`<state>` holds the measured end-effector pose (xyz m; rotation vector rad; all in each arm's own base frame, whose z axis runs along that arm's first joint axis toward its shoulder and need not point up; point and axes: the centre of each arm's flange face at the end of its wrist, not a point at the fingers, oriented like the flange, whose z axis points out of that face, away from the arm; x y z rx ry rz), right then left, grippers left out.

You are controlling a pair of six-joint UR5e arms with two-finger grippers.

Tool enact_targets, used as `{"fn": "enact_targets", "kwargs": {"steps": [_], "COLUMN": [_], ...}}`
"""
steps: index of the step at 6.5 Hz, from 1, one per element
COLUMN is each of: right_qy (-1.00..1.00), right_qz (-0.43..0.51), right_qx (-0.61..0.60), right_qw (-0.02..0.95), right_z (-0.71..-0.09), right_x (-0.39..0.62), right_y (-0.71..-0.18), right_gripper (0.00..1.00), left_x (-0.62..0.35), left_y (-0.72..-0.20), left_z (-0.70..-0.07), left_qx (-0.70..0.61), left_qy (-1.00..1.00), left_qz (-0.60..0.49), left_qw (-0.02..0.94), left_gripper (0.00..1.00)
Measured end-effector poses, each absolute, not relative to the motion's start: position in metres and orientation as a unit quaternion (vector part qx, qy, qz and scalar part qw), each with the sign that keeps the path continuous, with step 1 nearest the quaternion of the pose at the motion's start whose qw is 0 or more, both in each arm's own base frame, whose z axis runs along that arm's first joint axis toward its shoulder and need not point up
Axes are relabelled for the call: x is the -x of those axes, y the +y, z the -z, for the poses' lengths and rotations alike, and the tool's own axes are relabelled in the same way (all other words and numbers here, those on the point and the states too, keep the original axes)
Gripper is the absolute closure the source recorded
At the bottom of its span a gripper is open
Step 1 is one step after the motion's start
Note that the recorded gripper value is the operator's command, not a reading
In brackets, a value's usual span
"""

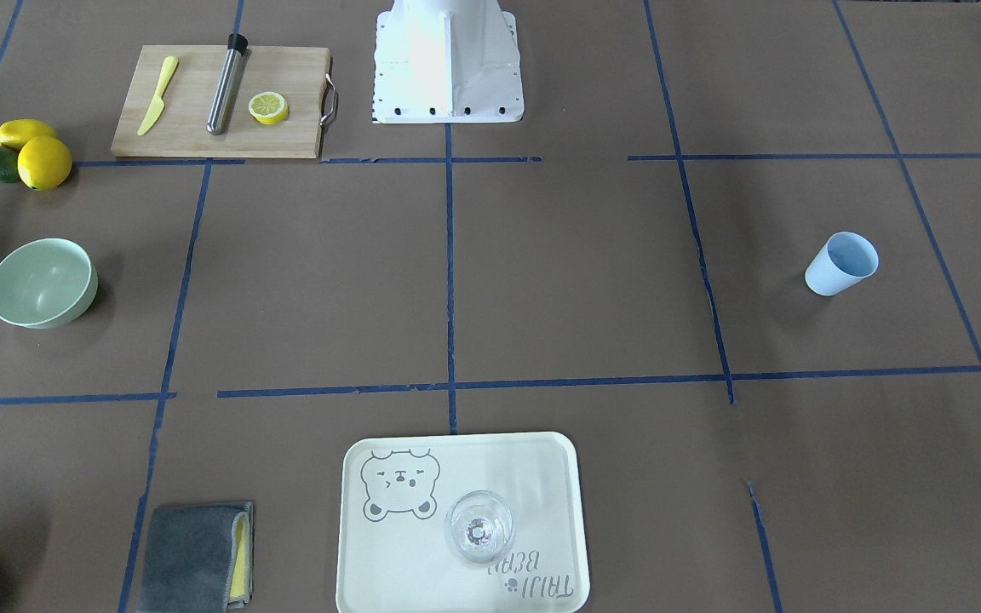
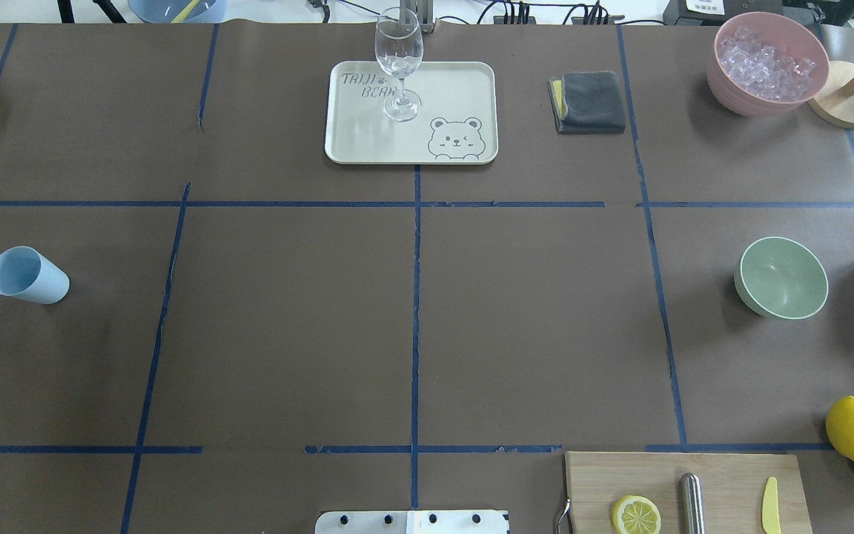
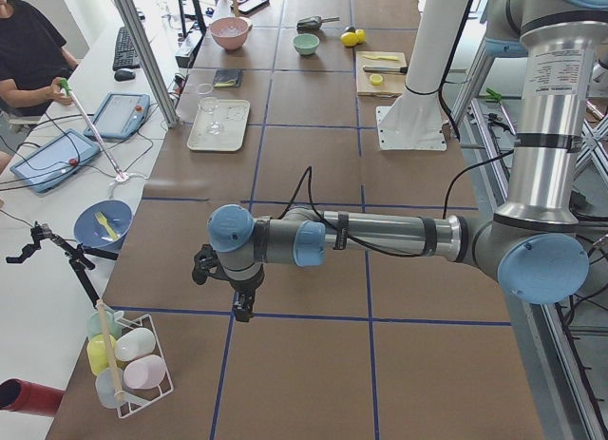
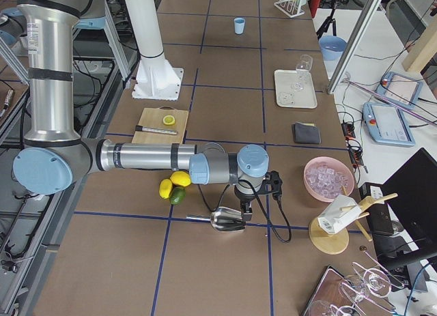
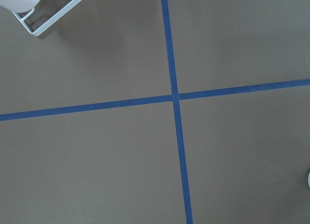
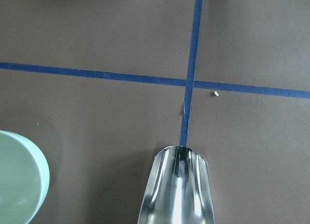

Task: Pour ice into bowl

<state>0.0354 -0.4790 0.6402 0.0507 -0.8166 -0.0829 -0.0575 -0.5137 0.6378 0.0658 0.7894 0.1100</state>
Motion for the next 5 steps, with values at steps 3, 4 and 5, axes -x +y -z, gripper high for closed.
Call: {"fn": "enact_targets", "kwargs": {"steps": [3,4,5], "right_qy": [-0.398,-0.399,-0.401], "right_qz": [0.041,0.047,0.046], "right_qx": [-0.036,-0.050,-0.061], "right_qw": [0.916,0.914,0.913], "right_z": [-0.626,-0.610,-0.592], "right_x": [-0.036,-0.035,-0.034], "right_y": [-0.483,-0.487,-0.497], "right_gripper": [0.00,0.00,0.00], "left_x": [0.057,0.057,0.057], "left_y": [-0.517,-0.522,-0.530], "left_z": [-0.622,-0.596,-0.559], "left_qx": [-0.047,-0.071,-0.101], "left_qy": [0.383,0.382,0.380], "left_qz": [-0.060,-0.069,-0.074], "left_qw": [0.920,0.919,0.916], "left_gripper": [0.00,0.00,0.00]}}
